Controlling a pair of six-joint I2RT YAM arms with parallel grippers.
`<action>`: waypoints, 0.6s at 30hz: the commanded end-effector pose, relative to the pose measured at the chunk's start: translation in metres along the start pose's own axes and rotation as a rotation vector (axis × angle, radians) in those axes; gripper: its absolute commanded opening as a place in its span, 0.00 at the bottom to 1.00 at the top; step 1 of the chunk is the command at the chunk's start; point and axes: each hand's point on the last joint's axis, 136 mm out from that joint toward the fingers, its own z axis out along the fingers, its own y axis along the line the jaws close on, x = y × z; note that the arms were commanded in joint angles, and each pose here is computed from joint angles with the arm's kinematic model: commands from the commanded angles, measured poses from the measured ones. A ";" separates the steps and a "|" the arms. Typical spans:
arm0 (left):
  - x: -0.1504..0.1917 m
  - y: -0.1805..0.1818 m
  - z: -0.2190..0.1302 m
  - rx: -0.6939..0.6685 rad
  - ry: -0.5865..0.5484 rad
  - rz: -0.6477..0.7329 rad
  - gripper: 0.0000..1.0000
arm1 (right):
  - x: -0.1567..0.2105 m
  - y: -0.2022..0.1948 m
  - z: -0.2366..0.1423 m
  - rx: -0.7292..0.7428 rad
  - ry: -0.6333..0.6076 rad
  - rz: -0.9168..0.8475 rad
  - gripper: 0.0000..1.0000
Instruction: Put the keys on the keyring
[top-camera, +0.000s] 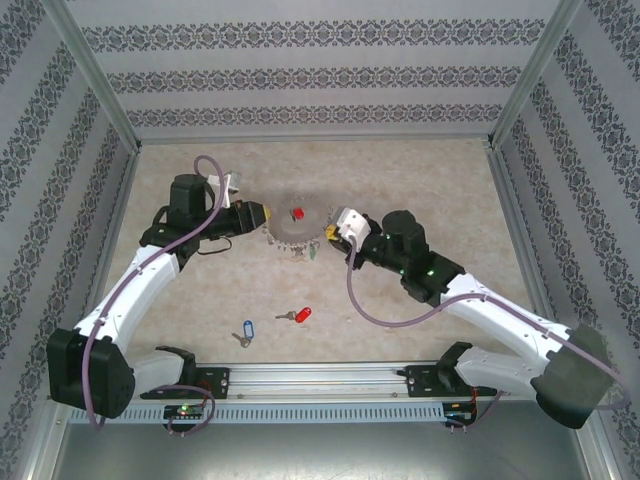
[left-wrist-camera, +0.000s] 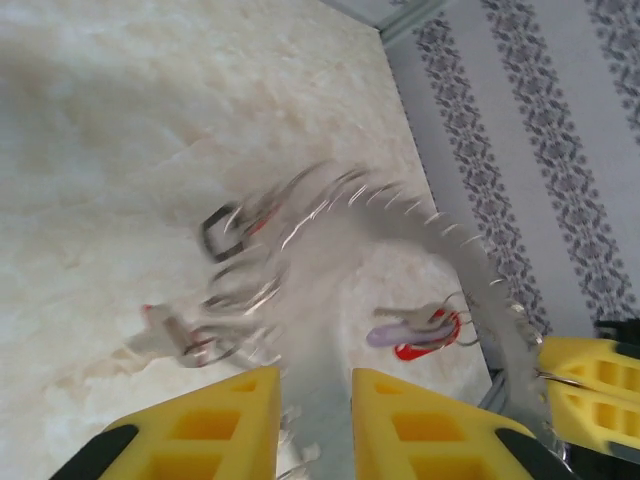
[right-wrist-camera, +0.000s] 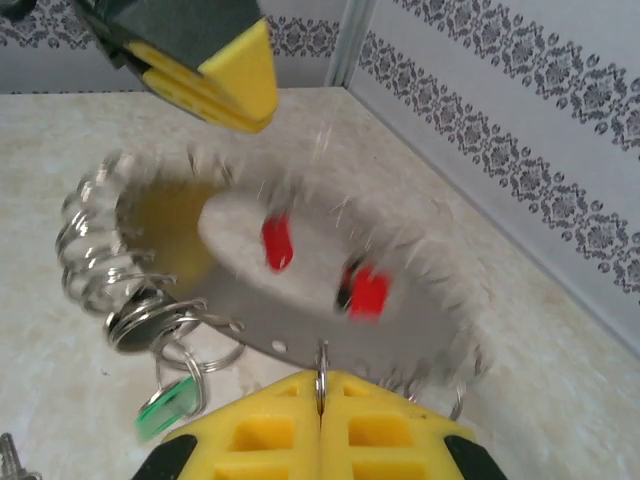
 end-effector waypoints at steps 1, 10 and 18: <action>-0.013 -0.002 0.004 0.040 -0.057 -0.034 0.30 | -0.004 0.008 -0.006 -0.095 0.044 0.054 0.00; -0.013 -0.004 -0.006 0.037 -0.150 0.098 0.36 | 0.000 0.002 -0.006 -0.224 0.091 0.104 0.00; 0.008 -0.073 -0.035 0.228 -0.310 0.847 0.36 | -0.009 0.012 -0.025 -0.528 0.100 0.011 0.00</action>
